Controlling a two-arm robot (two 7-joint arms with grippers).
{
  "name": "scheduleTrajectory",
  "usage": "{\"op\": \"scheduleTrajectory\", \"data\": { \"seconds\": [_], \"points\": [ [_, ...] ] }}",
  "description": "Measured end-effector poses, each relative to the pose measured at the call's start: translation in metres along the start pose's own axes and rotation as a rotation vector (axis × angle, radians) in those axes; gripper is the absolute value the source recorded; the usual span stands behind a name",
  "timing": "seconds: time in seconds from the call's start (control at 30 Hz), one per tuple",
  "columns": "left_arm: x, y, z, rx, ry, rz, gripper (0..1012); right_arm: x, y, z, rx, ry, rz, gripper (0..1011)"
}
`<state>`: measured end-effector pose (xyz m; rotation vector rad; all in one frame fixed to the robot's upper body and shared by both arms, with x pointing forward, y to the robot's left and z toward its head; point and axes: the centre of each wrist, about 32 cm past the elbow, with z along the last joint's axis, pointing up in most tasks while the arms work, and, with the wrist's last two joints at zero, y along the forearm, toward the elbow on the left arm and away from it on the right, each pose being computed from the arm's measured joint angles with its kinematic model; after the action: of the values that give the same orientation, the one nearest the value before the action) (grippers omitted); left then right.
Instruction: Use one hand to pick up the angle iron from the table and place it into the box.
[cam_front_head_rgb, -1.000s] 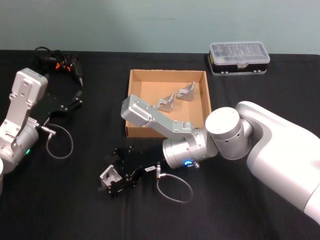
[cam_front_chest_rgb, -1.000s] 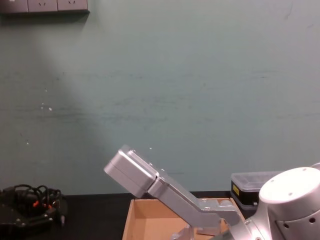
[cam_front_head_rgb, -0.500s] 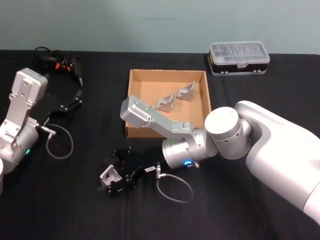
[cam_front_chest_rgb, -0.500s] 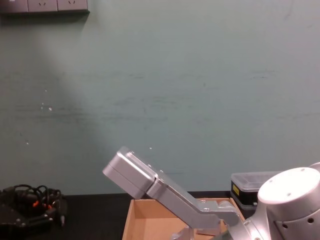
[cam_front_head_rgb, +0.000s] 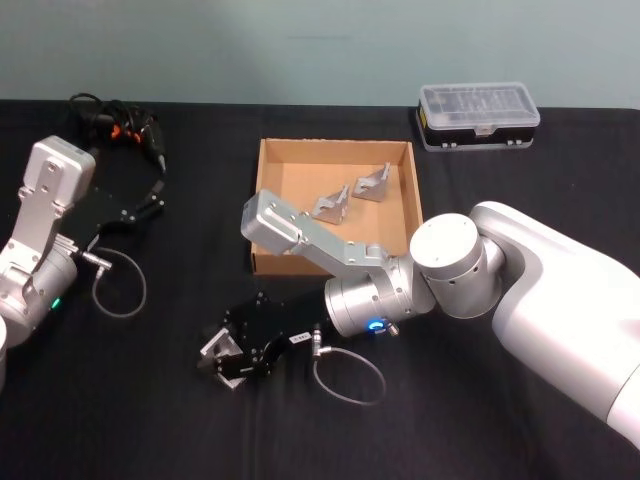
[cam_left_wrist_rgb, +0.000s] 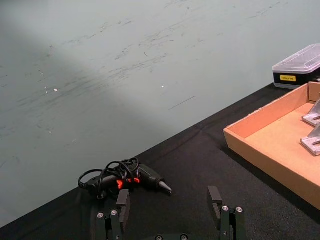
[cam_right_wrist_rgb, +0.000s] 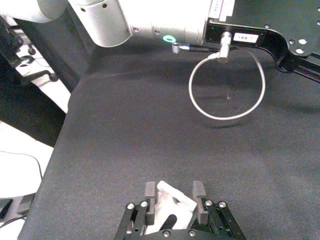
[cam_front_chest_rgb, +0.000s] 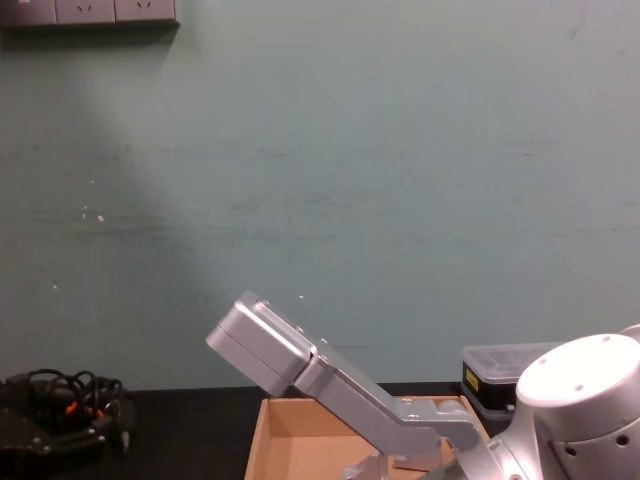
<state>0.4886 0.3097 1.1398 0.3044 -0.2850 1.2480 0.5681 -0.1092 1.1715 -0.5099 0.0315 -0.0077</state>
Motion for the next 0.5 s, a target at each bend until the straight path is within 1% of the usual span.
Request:
{"op": "scheduleTrajectory", "data": {
  "seconds": [0.07, 0.5],
  "points": [
    [0.0, 0.0, 0.0, 0.0, 0.0, 0.0, 1011, 0.0, 0.0, 0.0001, 0.001, 0.0, 0.0, 442],
    [0.0, 0.0, 0.0, 0.0, 0.0, 0.0, 1011, -0.0001, -0.0001, -0.0001, 0.0, 0.0, 0.0, 437]
  ]
}}
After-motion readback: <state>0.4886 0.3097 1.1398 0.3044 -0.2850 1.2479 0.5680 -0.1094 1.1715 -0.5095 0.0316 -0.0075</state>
